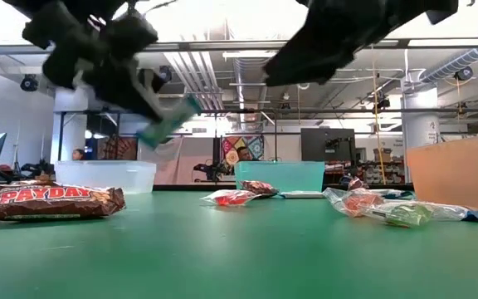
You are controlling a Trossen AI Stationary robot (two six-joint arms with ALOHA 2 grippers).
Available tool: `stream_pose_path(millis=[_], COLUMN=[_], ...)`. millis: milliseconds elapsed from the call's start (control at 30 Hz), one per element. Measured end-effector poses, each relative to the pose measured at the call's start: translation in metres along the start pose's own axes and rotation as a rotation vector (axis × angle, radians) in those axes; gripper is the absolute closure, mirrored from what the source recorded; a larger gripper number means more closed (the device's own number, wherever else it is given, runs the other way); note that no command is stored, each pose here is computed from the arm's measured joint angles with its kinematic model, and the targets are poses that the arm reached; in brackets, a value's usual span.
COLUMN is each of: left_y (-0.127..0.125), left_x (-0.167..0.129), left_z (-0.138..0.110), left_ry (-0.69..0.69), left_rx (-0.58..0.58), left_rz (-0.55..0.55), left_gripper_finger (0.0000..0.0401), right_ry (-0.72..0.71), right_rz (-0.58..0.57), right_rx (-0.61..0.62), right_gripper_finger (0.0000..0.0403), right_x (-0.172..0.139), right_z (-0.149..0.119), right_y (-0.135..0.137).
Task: Sort candy by brand, put in halloween buckets
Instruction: Put the white chocolate into the light blue bin
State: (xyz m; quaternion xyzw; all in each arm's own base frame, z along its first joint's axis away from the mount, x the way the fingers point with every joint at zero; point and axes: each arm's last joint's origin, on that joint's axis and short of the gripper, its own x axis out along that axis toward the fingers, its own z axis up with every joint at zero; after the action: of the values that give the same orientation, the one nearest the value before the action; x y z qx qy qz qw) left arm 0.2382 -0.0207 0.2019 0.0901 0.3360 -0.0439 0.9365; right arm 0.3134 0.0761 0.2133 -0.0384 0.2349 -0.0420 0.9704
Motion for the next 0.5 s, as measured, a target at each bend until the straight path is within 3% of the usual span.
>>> stream_pose_path(millis=[167,500], left_y=[0.0,0.0], left_x=[-0.002,0.004], left_z=[0.013,0.015], left_ry=[-0.134,-0.157], left_rx=[-0.054,-0.066], left_rz=[-0.054,-0.052], left_gripper_finger=[0.0388,0.0388], right_ry=[-0.05,-0.026], right_rz=[-0.088,-0.081], right_rx=[-0.152,-0.223], right_gripper_finger=[0.0183,0.0185], right_x=[0.021,0.052], right_z=[0.01,0.033], right_y=[0.004,0.002])
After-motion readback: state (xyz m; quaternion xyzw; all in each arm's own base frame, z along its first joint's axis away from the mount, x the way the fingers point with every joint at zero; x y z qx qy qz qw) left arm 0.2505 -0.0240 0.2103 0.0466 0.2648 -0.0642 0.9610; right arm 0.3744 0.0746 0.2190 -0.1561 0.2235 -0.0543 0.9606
